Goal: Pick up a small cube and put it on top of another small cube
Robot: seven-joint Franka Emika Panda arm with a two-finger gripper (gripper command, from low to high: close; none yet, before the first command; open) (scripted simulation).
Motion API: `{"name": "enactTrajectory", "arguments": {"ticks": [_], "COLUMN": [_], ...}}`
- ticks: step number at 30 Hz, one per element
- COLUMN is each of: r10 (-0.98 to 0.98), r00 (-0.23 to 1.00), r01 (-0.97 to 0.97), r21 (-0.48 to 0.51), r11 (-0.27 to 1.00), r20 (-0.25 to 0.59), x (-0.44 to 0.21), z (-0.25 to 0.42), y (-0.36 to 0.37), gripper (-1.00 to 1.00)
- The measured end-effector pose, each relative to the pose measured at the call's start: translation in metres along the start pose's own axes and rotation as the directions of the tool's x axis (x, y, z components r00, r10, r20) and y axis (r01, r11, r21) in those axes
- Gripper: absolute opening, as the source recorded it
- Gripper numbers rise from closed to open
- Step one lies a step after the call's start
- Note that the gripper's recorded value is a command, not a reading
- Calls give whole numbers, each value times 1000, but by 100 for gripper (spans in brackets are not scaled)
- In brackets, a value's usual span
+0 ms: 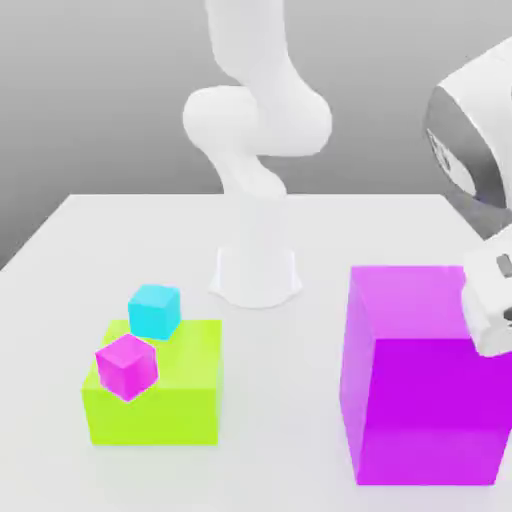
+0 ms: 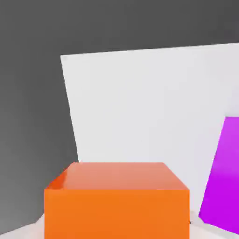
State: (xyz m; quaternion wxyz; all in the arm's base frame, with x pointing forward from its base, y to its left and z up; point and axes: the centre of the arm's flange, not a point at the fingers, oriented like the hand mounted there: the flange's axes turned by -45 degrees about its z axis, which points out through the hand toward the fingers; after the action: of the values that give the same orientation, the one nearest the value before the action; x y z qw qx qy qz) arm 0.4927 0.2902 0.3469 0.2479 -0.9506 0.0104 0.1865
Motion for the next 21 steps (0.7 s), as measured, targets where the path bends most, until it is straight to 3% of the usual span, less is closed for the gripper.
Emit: {"name": "enactTrajectory", "arguments": {"ticks": [10, 15, 21], "r10": [116, 215, 331], "r00": [993, 970, 896], "r01": [-117, -228, -392], "r21": [-56, -112, -177], "r11": [992, 967, 903], "r20": [-26, -115, -295], "x": [-129, -173, -208], "z": [69, 98, 131], "y": [-34, -12, 40], "gripper": [-100, -100, -100]}}
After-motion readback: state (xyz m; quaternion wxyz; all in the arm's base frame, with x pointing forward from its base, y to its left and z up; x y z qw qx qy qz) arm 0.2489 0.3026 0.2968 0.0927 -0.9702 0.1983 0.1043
